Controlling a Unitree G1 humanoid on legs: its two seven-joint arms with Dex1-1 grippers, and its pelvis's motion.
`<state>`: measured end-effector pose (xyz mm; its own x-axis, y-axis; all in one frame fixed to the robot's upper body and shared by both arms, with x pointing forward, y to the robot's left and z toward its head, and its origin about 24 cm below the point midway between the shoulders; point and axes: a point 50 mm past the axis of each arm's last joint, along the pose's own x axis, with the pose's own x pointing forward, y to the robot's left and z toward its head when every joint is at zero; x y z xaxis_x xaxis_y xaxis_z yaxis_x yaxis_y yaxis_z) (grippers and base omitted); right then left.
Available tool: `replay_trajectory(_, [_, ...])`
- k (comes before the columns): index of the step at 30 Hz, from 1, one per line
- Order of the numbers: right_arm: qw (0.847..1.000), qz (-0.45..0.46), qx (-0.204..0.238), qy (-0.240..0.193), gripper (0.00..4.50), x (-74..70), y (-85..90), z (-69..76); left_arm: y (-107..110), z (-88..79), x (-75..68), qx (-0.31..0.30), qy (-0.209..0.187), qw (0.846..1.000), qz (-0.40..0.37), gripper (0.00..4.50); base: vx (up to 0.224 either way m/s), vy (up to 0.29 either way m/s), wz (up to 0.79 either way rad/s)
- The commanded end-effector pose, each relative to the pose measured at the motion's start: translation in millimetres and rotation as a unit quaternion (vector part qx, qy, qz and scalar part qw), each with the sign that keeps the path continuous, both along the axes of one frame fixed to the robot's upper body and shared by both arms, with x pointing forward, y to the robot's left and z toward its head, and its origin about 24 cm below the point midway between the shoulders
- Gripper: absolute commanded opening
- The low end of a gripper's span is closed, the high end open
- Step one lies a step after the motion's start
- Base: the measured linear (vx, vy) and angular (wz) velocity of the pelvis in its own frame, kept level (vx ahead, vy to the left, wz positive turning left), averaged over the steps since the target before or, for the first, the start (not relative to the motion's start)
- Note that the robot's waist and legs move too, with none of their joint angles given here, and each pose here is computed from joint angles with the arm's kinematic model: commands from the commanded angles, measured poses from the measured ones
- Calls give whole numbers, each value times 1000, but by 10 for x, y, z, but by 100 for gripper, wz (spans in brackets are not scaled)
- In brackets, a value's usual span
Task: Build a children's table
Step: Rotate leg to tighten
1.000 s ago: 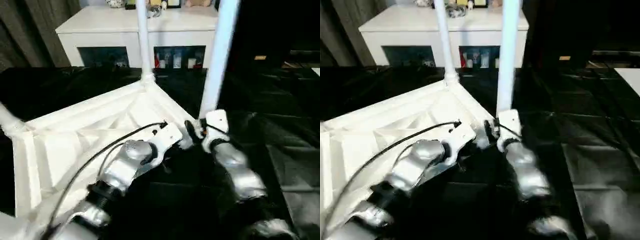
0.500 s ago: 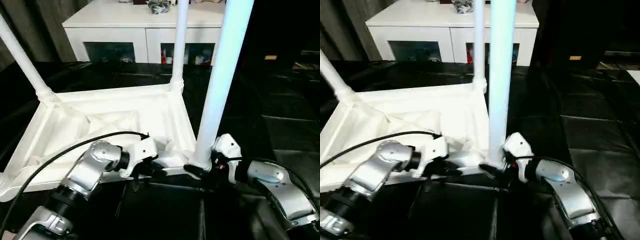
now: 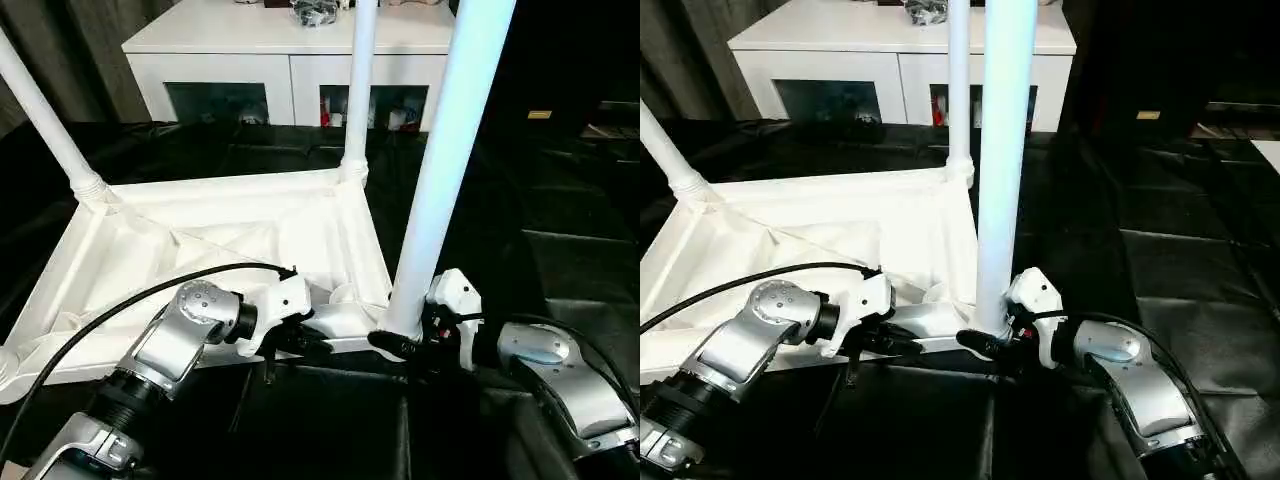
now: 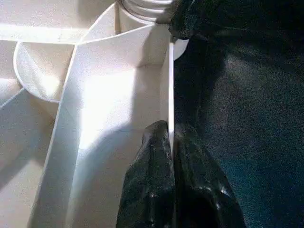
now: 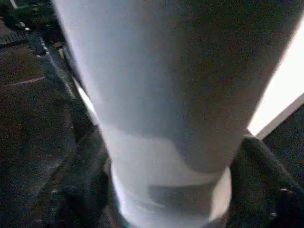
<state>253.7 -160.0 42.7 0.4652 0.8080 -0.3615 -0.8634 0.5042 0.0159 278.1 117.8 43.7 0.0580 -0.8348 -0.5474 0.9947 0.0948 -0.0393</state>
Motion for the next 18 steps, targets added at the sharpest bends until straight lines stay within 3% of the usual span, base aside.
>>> replay_trajectory(1, [1000,-7,1,-4,294,30,-16,48,-20,-18,-60,-3,19,1000,-23,0,0,0,0])
replay_trajectory(6, [1000,-24,4,2,277,45,-20,9,-14,-25,-69,-1,24,999,-21,0,0,0,0])
replay_trajectory(10, [987,-163,7,-13,276,240,-38,-95,-88,-34,58,-13,-19,999,49,0,0,0,0])
replay_trajectory(12, [955,-297,16,-1,276,375,11,-224,-221,-75,178,-15,-44,990,131,0,0,0,0])
replay_trajectory(16, [910,-413,-23,-2,275,469,120,-362,-448,-175,258,-15,-42,972,231,0,0,0,0])
replay_trajectory(17, [907,-420,-25,-2,275,478,137,-370,-473,-185,263,-17,-40,970,240,0,0,0,0])
replay_trajectory(18, [896,-443,-23,-1,275,529,258,-384,-596,-224,282,-22,-33,961,275,0,0,0,0])
